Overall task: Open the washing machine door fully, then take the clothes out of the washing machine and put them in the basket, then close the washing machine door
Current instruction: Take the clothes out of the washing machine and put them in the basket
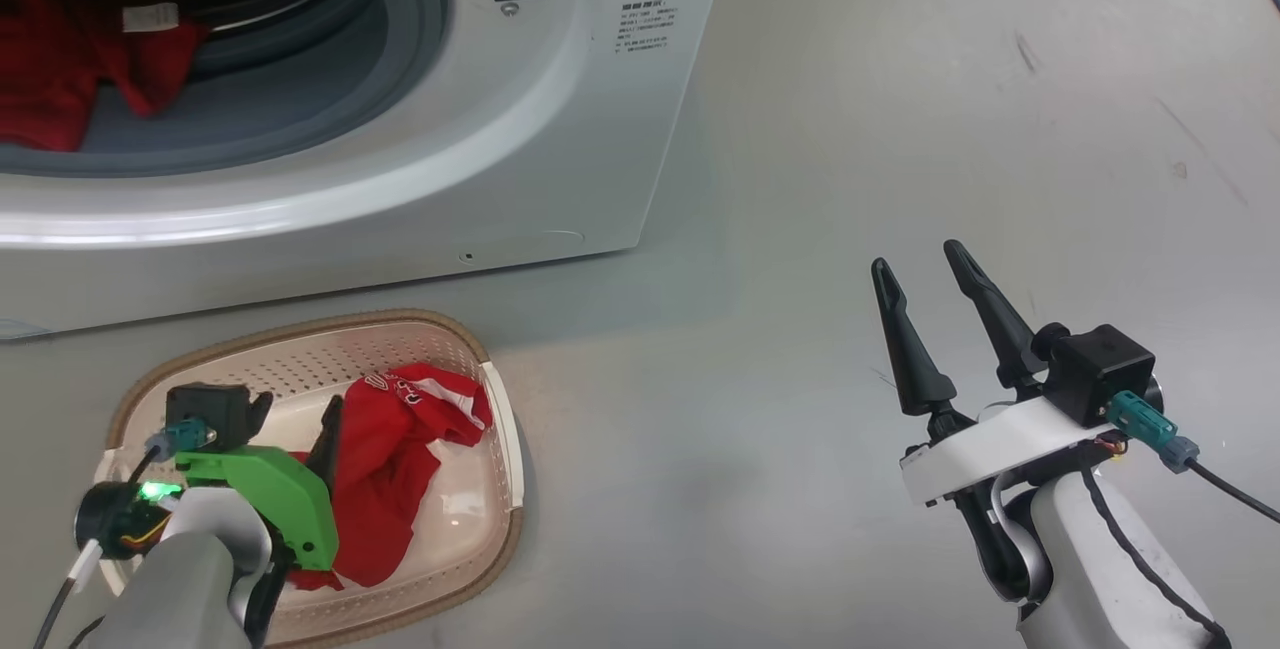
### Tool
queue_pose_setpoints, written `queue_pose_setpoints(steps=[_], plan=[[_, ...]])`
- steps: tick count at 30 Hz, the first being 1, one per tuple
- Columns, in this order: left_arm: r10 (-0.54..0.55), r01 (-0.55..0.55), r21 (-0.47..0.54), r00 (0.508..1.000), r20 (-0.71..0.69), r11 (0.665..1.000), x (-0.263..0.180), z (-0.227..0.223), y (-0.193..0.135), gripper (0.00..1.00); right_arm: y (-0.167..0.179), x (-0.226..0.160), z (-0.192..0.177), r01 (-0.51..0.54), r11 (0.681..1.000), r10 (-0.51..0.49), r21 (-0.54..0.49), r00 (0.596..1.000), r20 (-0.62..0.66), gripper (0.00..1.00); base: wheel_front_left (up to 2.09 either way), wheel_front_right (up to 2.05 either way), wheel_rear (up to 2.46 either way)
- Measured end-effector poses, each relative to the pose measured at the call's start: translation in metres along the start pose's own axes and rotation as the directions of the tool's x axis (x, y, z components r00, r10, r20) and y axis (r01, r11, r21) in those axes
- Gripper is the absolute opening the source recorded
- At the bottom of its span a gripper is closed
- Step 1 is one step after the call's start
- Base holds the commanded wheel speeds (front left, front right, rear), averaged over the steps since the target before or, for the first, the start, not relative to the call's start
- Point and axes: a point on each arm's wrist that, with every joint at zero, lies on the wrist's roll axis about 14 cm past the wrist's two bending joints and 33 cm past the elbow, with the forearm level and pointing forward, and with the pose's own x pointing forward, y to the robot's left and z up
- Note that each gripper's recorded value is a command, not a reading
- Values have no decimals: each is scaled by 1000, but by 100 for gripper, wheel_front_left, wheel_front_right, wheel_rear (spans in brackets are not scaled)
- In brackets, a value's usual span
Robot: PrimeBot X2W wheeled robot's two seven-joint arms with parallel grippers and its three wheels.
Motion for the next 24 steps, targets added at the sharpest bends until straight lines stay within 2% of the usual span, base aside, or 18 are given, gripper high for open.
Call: queue_pose_setpoints(steps=[9,24], plan=[[2,-7,15,964,265,1000,-25,67,-6,100,7,-2,20,-29,1000,29,-9,998,53,100,0,0,0],[33,-49,17,857,514,999,-93,135,-4,100,40,-10,38,-127,992,128,-9,986,108,100,0,0,0]])
